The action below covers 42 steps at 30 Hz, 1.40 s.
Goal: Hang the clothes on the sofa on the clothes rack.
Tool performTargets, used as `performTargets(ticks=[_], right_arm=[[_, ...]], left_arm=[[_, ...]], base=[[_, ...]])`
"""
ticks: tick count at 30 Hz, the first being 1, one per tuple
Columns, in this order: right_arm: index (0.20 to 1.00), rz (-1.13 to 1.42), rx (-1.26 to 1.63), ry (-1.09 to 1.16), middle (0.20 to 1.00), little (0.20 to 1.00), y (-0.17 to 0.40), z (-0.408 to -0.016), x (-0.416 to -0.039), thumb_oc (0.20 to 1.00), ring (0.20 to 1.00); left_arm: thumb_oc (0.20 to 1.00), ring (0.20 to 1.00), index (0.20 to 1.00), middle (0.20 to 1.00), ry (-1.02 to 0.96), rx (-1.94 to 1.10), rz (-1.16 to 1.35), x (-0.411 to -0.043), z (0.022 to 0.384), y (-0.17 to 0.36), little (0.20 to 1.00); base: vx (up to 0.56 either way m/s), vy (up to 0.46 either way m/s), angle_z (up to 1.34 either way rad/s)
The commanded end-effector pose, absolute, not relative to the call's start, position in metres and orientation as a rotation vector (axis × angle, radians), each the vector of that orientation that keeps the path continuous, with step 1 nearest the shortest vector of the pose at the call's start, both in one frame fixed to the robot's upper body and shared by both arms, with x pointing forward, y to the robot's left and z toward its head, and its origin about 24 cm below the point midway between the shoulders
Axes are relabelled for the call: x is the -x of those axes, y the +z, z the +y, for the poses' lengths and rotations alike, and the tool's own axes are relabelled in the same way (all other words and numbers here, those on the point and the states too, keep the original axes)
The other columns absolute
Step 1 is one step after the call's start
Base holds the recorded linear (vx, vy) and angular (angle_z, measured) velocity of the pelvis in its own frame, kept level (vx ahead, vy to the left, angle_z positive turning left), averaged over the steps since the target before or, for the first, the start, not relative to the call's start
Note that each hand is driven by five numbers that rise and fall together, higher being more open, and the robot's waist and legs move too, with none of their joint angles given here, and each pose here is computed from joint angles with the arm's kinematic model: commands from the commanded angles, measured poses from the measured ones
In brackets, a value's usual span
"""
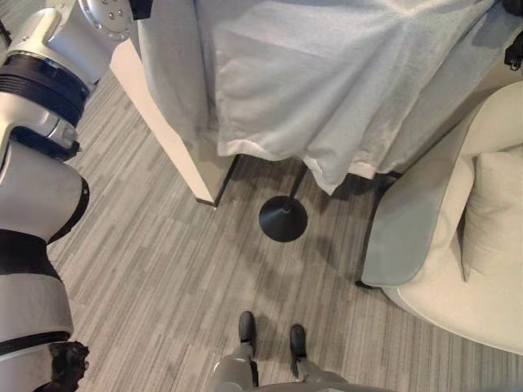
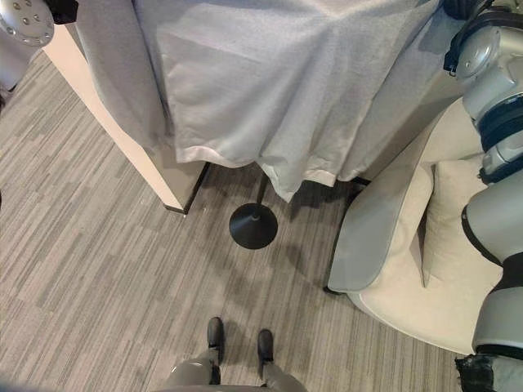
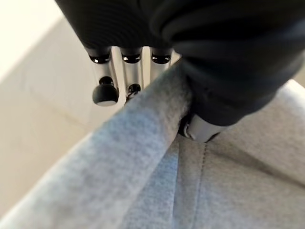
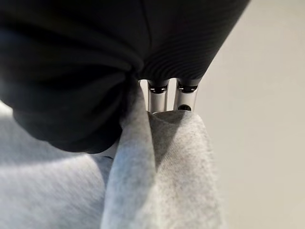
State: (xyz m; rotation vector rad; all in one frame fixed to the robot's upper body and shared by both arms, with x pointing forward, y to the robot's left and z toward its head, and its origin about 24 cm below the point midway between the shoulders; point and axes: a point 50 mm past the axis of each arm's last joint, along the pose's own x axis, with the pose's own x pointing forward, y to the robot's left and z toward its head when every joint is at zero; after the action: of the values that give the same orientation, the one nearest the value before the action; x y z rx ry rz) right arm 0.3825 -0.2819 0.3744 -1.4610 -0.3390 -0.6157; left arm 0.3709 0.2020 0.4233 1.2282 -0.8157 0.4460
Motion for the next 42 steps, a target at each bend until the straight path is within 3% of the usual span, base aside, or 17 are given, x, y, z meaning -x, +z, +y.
performTargets(ticks=[1, 9, 11, 12, 21, 26, 27, 28, 29, 42], right_arm=[[0.2, -0.326, 1.419, -0.777, 0.2, 0.2, 0.41, -0.306, -0.36, 0.2, 0.2], [0.2, -0.253, 1.411, -0.627, 0.2, 0.2, 0.355, -0.3, -0.383, 0.2, 0.2], [0.2, -0.239, 1.385, -0.568, 0.2, 0.2, 0.334, -0.294, -0.39, 0.2, 0.2], [0.2, -0.228, 1.31, -0.461, 0.2, 0.2, 0.298, -0.278, -0.401, 0.2, 0.2], [0.2, -0.146, 1.184, -0.361, 0.2, 0.2, 0.233, -0.267, -0.407, 0.2, 0.2], [0.2, -0.158, 1.122, -0.356, 0.2, 0.2, 0.225, -0.263, -0.407, 0.2, 0.2], [0.432, -0.179, 1.082, -0.35, 0.432, 0.432, 0.225, -0.259, -0.407, 0.432, 0.432], [0.796, -0.179, 1.082, -0.35, 0.796, 0.796, 0.225, -0.259, -0.407, 0.796, 0.796], [1.0, -0.18, 1.061, -0.348, 1.0, 1.0, 0.223, -0.259, -0.407, 1.0, 1.0], [1.0, -0.228, 0.933, -0.36, 1.0, 1.0, 0.223, -0.263, -0.401, 1.0, 1.0]], left_arm=[[0.2, 0.2, 0.2, 0.2, 0.554, -1.136, -0.981, -0.339, 0.186, 0.489, 0.2], [0.2, 0.2, 0.2, 0.2, 0.512, -1.086, -0.935, -0.353, 0.192, 0.465, 0.2], [0.2, 0.2, 0.2, 0.2, 0.492, -1.062, -0.906, -0.36, 0.195, 0.451, 0.2], [0.2, 0.2, 0.2, 0.2, 0.437, -1.04, -0.844, -0.374, 0.196, 0.42, 0.2], [0.2, 0.2, 0.2, 0.2, 0.3, -0.851, -0.715, -0.397, 0.19, 0.348, 0.2], [0.2, 0.2, 0.2, 0.2, 0.271, -0.762, -0.679, -0.4, 0.188, 0.33, 0.2], [1.0, 1.0, 1.0, 1.0, 0.251, -0.717, -0.669, -0.401, 0.186, 0.325, 1.0], [1.0, 1.0, 1.0, 1.0, 0.251, -0.717, -0.669, -0.401, 0.186, 0.325, 1.0], [1.0, 1.0, 1.0, 1.0, 0.24, -0.701, -0.657, -0.402, 0.185, 0.322, 1.0], [1.0, 1.0, 1.0, 1.0, 0.223, -0.667, -0.618, -0.401, 0.194, 0.308, 1.0]], base=[[-0.03, 0.008, -0.07], [-0.01, 0.012, -0.05], [-0.01, 0.019, -0.32], [0.0, 0.0, 0.0], [0.0, -0.009, 0.05], [0.0, -0.002, -0.01], [0.0, 0.0, 0.0], [0.0, 0.0, 0.0], [0.0, 0.0, 0.0], [0.0, 0.0, 0.0]])
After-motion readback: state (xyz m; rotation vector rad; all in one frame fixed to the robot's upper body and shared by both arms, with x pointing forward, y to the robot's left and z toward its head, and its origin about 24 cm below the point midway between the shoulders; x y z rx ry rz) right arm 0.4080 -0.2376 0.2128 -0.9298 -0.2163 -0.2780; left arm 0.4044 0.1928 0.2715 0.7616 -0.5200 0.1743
